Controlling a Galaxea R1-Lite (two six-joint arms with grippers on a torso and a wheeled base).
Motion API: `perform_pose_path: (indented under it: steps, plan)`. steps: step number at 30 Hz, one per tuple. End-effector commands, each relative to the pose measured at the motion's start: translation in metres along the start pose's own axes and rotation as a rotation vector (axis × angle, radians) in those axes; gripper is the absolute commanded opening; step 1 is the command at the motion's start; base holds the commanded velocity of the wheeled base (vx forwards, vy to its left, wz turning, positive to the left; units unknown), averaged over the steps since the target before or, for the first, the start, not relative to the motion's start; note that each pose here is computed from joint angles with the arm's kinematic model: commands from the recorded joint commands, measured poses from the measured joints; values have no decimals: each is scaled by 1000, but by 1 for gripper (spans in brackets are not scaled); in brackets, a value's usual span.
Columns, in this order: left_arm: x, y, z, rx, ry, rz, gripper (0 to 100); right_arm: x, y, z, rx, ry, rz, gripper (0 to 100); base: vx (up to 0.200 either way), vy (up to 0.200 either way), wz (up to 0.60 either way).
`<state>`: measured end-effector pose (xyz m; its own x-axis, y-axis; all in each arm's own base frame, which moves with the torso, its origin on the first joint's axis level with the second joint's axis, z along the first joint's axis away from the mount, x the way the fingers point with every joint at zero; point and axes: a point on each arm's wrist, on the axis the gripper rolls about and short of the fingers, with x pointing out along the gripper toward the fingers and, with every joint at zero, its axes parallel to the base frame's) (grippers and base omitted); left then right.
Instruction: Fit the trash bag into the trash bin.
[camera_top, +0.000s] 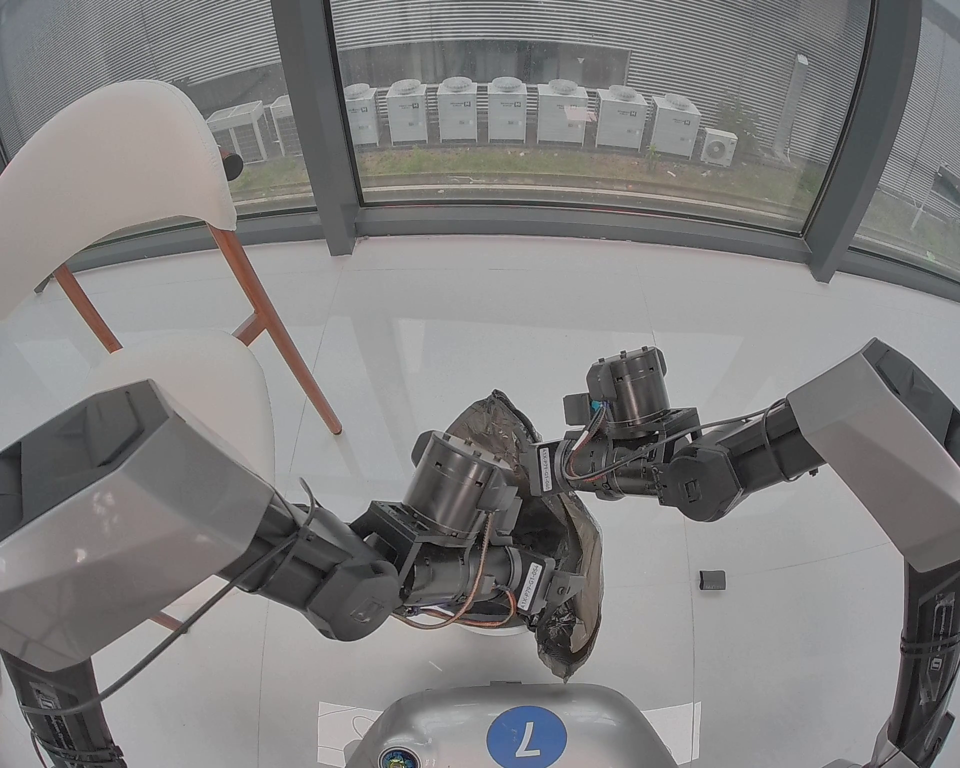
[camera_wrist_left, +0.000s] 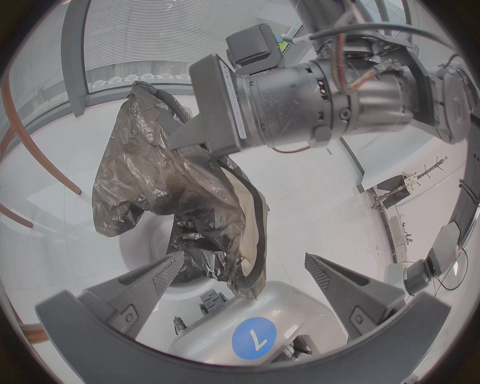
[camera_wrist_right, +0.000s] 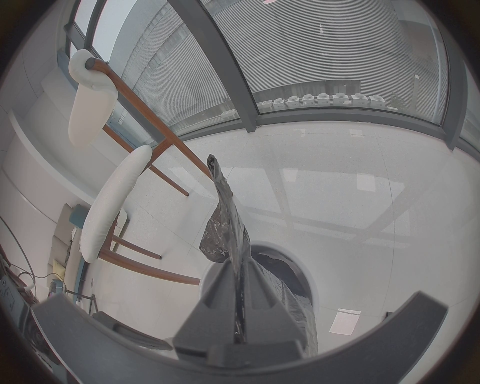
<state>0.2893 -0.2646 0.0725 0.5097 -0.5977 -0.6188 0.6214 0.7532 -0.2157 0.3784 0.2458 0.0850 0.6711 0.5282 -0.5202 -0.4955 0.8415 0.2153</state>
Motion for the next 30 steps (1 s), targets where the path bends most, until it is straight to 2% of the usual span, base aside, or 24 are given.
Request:
perform_pose_path:
  steps: [1, 7, 20, 30]
  plan:
    - [19, 1, 0, -2, 15, 21, 100, 0, 1, 0, 6, 0, 1, 0, 0, 0, 0]
    - [30, -2, 7, -86, 66, 107, 100, 2, 7, 6, 24, -23, 13, 0, 0, 0, 0]
    - [56, -4, 11, -112, 51, 104, 100, 3, 7, 8, 25, -31, 15, 0, 0, 0, 0]
    - [74, -1, 5, -110, 57, 112, 100, 6, 6, 4, 26, -19, 9, 0, 0, 0, 0]
